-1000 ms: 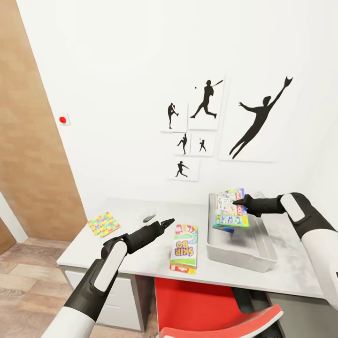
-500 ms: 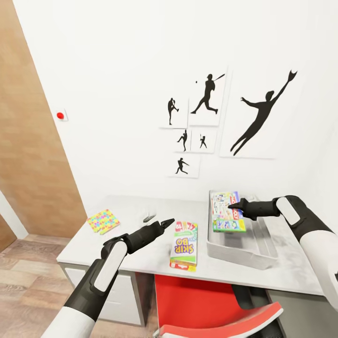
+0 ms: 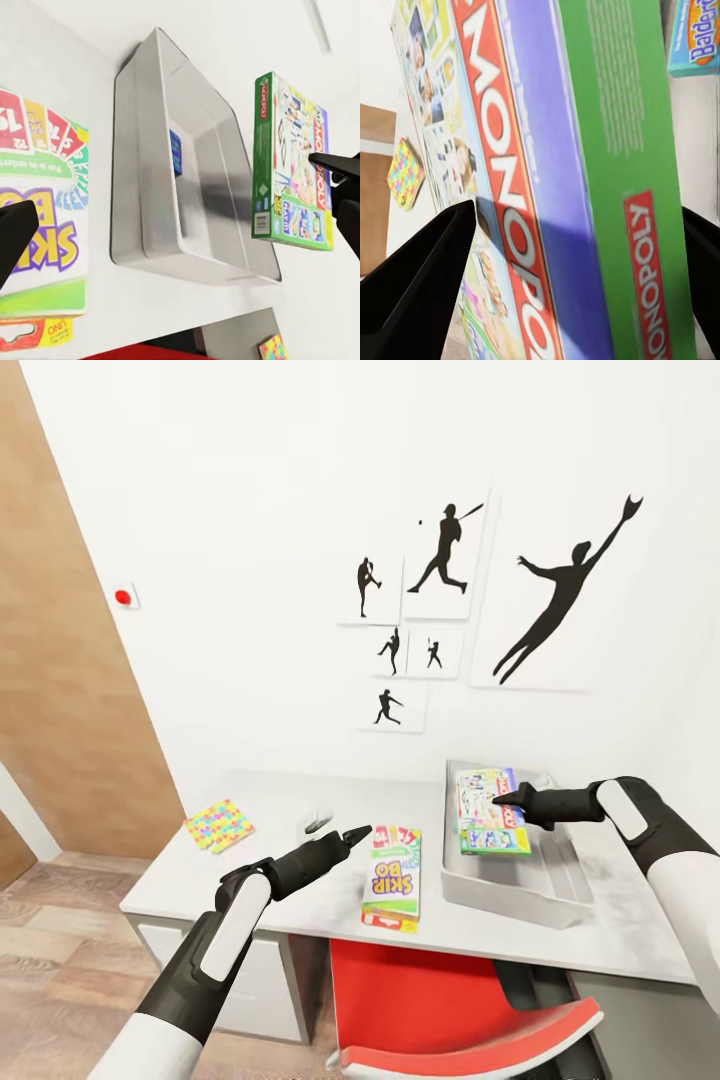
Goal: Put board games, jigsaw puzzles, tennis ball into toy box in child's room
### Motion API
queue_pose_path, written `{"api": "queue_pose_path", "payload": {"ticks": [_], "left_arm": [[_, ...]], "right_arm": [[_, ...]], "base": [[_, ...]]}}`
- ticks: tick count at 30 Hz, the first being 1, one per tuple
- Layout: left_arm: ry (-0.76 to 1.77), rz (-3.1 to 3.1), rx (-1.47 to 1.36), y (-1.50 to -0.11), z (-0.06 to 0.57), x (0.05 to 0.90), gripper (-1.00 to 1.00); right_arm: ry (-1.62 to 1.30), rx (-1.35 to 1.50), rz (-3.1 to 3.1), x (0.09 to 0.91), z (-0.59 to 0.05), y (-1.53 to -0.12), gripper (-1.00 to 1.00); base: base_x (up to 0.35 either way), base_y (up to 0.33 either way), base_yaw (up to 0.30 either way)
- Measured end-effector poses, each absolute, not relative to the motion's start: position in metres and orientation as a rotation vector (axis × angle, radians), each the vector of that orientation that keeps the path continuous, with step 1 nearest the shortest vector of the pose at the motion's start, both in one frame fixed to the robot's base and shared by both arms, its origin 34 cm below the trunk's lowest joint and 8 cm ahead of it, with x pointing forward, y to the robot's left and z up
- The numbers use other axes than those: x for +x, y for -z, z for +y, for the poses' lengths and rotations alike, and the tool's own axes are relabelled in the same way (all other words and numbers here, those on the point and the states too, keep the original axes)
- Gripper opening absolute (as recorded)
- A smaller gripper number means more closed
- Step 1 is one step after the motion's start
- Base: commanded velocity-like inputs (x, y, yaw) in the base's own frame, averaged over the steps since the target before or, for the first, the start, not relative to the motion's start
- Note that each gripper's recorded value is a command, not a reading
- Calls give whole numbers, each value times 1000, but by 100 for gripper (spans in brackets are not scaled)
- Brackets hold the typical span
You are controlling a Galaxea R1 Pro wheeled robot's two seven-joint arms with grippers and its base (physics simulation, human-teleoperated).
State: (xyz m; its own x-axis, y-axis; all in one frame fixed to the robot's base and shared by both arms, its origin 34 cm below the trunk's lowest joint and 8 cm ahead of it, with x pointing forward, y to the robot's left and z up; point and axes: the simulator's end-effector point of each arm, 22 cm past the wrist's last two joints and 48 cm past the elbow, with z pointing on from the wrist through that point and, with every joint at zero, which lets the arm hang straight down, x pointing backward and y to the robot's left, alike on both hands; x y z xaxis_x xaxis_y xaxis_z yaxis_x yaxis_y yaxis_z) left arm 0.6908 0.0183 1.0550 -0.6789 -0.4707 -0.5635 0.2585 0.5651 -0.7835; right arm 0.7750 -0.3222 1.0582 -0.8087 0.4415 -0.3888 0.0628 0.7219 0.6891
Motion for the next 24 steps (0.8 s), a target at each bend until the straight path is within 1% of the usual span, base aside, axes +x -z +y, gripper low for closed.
{"api": "queue_pose_path", "payload": {"ticks": [7,24], "left_arm": [[1172,2017,-177,-1048,18,692,100],[1180,2033,-193,-1036,18,693,100]], "right_arm": [[-911,406,2384,776,-336,-1054,-100],[-911,431,2401,779,-340,-1039,-100]], "base": [[0,0,0],[0,0,0]]}}
